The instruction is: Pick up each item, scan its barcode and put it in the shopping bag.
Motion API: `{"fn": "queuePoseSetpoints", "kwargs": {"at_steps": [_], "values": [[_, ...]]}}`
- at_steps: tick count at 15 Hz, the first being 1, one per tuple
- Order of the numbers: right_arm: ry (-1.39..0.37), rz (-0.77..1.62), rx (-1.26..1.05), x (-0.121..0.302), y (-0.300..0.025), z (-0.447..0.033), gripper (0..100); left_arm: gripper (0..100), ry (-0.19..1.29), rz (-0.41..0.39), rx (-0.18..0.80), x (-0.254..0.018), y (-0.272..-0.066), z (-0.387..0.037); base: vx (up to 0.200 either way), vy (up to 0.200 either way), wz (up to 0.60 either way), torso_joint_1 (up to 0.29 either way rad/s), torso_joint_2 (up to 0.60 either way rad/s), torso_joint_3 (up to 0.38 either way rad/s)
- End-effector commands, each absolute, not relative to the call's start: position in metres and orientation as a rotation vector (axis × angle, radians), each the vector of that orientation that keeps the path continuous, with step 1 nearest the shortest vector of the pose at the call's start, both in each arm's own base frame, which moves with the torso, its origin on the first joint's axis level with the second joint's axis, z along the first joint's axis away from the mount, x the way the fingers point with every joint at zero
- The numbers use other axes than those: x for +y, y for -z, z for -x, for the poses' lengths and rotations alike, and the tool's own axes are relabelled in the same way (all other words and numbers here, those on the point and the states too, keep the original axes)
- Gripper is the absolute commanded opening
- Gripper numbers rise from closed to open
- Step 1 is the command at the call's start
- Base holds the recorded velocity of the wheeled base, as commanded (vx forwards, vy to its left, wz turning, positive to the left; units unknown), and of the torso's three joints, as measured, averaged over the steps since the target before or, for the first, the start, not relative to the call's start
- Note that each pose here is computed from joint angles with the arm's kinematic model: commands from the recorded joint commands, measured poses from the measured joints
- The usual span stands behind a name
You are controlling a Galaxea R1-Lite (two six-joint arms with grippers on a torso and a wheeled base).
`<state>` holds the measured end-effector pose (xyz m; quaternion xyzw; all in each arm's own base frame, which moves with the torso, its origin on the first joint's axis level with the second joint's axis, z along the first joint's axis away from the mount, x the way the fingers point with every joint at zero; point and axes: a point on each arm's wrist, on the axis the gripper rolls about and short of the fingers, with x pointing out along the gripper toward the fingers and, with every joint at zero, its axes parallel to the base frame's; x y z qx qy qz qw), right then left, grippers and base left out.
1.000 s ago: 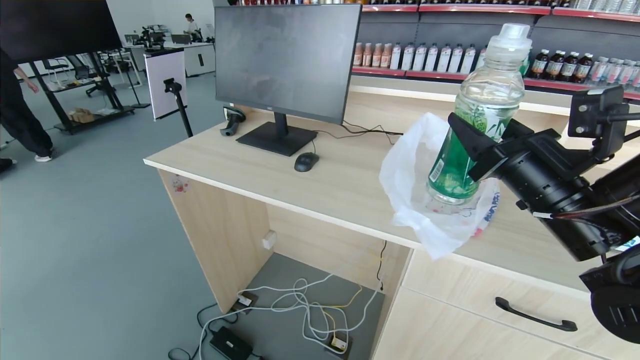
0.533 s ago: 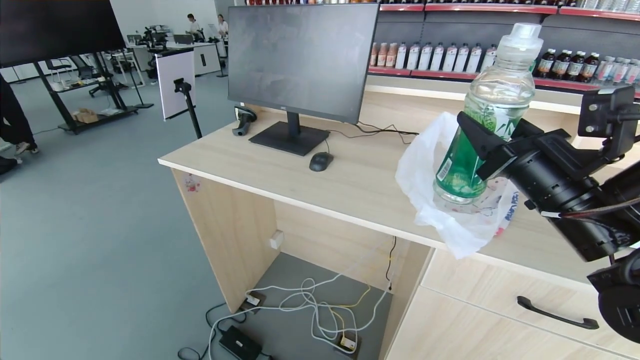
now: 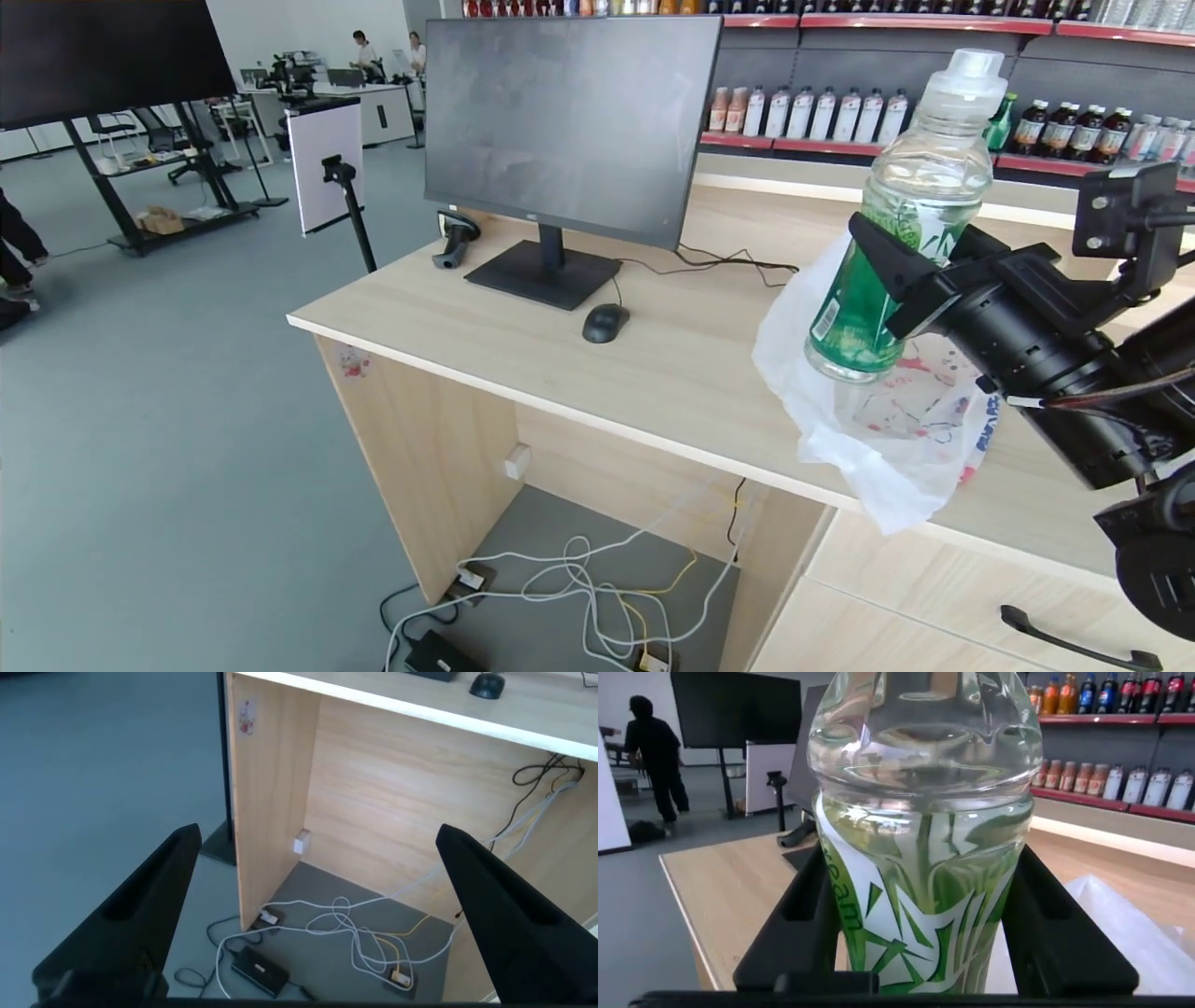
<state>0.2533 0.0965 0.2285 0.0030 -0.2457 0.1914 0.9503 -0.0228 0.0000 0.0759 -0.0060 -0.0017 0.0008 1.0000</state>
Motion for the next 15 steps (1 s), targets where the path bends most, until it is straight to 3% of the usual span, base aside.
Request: {"fn": "queuePoseSetpoints", "kwargs": {"at_steps": [1,7,15], "values": [[-0.379,-0.004,-0.507,0.094,-0.229,-0.255,0,100,-0.003,0.014,-0.005,0.0,-0.076,0.023,0.2,0.0,0.0,-0.022,-0.01,0.007],[-0.324,0.002,-0.453,0.087,-0.211,-0.292,0,100,-0.005,0.012,-0.003,0.0,-0.076,0.023,0.0,0.0,0.0,0.0,0.0,0.0],[-0.148,0.036,-0.363,0.037,-0.17,-0.354,0,100,-0.005,0.012,-0.005,0.0,-0.076,0.023,0.0,0.0,0.0,0.0,0.0,0.0]]}}
